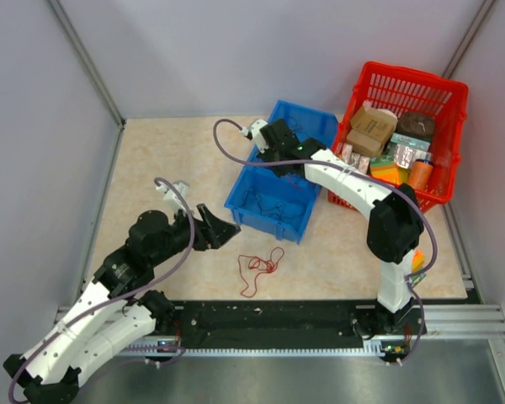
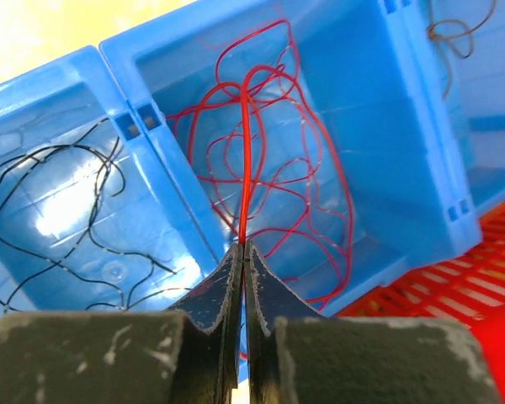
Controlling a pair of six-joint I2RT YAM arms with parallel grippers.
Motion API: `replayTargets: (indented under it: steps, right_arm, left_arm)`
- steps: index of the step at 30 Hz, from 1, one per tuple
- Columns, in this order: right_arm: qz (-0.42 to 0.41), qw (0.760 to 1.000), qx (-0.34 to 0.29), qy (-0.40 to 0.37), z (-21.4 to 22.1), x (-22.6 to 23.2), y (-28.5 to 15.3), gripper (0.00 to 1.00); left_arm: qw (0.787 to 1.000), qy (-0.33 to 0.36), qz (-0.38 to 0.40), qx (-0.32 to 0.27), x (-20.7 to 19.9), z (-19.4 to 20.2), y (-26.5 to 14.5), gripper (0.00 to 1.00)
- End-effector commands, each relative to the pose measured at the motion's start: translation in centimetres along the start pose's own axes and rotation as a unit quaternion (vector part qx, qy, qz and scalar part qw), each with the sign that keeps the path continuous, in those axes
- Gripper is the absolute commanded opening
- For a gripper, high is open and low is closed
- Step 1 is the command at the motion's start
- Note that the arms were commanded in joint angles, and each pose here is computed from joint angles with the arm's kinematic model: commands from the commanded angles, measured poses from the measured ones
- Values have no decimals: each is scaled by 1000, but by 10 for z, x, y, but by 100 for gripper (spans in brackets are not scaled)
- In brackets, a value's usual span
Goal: Untangle the cables
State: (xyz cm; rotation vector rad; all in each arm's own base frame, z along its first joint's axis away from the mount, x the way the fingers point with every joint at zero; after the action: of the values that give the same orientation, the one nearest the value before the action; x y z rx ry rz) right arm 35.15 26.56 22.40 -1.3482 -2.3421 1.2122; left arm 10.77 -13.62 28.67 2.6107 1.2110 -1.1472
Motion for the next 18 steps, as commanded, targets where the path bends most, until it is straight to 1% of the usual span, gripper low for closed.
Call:
replayTargets:
  steps: [1, 3, 6, 11, 14, 15, 16, 17, 18]
  right_arm:
    - [31, 996, -68, -58, -37, -26, -22, 0]
    - [9, 993, -81, -81, -41, -31, -18, 0]
    - [4, 991, -70, -112, -38, -37, -3, 0]
    - [18, 986, -36, -164, -25, -41, 26, 0]
    - [12, 986, -28, -167, -21, -42, 40, 0]
    - [6, 988, -28, -154, -20, -39, 41, 2]
    - [2, 990, -31, -135, -20, -38, 40, 12]
    - [-1, 993, -33, -110, -20, -36, 38, 25]
    - [-2, 995, -38, -89, -21, -34, 33, 34]
  left_arm:
    - [998, -11, -1, 64, 10, 19, 17, 80]
    - [996, -21, 1, 91, 16, 30, 25, 80]
    - [992, -42, 20, 121, 20, 43, 31, 79]
    - [989, -53, 23, 133, 25, 52, 33, 78]
    - [989, -55, 25, 138, 28, 56, 34, 78]
    - [988, -56, 25, 142, 29, 58, 35, 78]
    - [987, -57, 25, 148, 31, 61, 36, 78]
    - [987, -57, 26, 149, 32, 62, 38, 78]
    - [986, -56, 24, 154, 34, 65, 40, 78]
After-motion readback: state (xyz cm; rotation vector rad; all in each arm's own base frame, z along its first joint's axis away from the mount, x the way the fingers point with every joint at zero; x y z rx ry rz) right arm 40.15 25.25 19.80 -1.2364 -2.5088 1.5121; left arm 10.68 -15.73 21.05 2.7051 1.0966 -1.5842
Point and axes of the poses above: each gripper's point midway between its finger pads, its own y axis out along the fingers, its own x axis along the line the jaws close on, z = x × y, the point moved 9 cm from there along -y, back along the fingers, and after that the axes turned 6 degrees about y, right-handed, at the moved point
